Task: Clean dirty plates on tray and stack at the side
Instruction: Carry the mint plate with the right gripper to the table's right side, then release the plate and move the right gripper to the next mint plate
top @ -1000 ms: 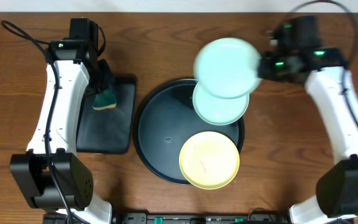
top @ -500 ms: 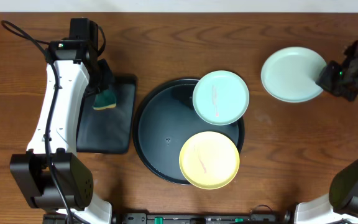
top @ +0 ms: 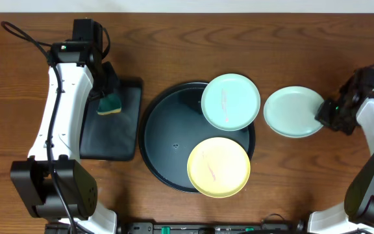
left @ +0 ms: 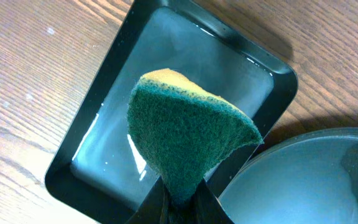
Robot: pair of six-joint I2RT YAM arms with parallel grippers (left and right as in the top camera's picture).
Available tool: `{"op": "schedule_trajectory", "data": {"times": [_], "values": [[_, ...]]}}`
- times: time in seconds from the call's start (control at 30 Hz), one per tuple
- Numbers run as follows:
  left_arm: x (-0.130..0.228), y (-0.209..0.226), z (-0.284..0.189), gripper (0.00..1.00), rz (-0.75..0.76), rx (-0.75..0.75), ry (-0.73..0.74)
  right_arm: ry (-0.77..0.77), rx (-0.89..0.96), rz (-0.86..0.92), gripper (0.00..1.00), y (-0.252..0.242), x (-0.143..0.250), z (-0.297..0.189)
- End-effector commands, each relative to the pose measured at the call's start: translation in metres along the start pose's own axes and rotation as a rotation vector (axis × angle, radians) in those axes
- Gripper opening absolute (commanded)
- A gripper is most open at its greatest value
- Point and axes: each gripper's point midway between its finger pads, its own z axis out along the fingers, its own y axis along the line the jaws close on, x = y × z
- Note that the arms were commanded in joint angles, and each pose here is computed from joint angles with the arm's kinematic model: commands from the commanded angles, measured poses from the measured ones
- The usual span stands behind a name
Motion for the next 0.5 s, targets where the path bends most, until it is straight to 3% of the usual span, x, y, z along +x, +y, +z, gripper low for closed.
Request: {"op": "schedule_trajectory", "data": {"times": [0.0,0.27,0.47], "values": [[0.0,0.004,-0.002,0.07,0.003,-0.01,-0.007,0.005,-0.022,-0.045,0.01,0.001,0.009,0.004],[0.0,0.003,-0.002,0.08,0.003,-0.009,-0.009,0.003,-0.05,-0.068,0.11,0.008,0.007,0.002],[-0.002,0.002,-0.002,0.08,0.002,-0.006,-0.017,-0.047,-0.226,-0.182,0.26,0.059,-0.015,-0.028]]}}
